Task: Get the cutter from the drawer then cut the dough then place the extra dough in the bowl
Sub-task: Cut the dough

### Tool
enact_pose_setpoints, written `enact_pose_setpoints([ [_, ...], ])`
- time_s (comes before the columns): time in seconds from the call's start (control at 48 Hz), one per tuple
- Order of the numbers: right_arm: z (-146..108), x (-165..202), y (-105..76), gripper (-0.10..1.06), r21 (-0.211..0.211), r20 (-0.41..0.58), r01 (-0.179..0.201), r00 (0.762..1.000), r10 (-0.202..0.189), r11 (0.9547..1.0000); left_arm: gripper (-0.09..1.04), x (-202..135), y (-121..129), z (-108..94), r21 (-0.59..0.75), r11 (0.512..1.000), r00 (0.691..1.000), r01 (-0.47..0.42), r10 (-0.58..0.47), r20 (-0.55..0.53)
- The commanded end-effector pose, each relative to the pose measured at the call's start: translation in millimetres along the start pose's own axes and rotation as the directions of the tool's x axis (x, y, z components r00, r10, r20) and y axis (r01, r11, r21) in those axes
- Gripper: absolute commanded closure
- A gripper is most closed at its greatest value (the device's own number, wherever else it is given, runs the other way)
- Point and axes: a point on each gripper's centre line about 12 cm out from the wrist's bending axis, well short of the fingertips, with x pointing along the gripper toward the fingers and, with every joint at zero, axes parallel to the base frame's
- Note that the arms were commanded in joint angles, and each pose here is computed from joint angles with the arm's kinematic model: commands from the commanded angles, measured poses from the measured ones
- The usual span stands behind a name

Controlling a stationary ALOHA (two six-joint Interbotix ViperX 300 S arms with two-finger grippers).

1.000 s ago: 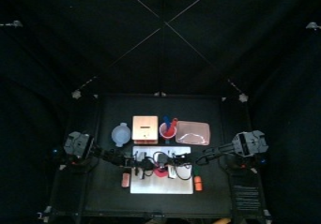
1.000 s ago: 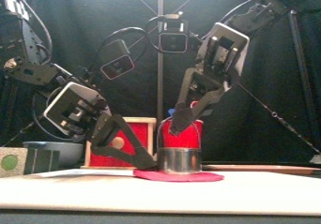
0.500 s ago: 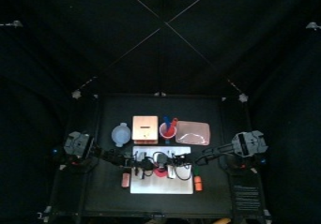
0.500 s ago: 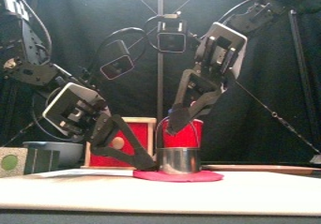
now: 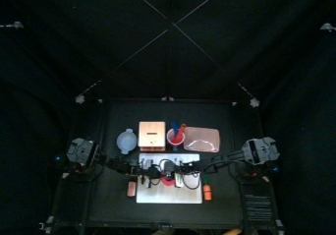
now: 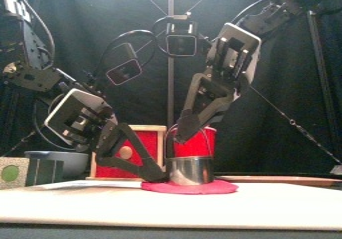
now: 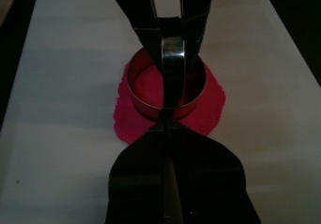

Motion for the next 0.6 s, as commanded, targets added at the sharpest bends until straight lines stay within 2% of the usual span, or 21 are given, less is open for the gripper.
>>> enact_pose_setpoints([
  [0.021,22,-29,-0.5,0.51,-0.011,0.084,-0.003,0.996,0.004,0.9999,0.52,0,0,2,0.000,1.000,1.000,0.000,0.000,0.000],
  [0.396,40,-89,-16.5,0.51,0.000,0.192,0.023,0.981,-0.023,0.9997,0.52,0,1,2,-0.001,1.000,1.000,-0.001,0.001,0.001],
  [0.604,20,-106,-22.0,0.51,0.015,0.188,0.026,0.982,-0.028,0.9995,0.52,-1,1,0,-0.004,1.000,1.000,0.001,-0.001,-0.021],
])
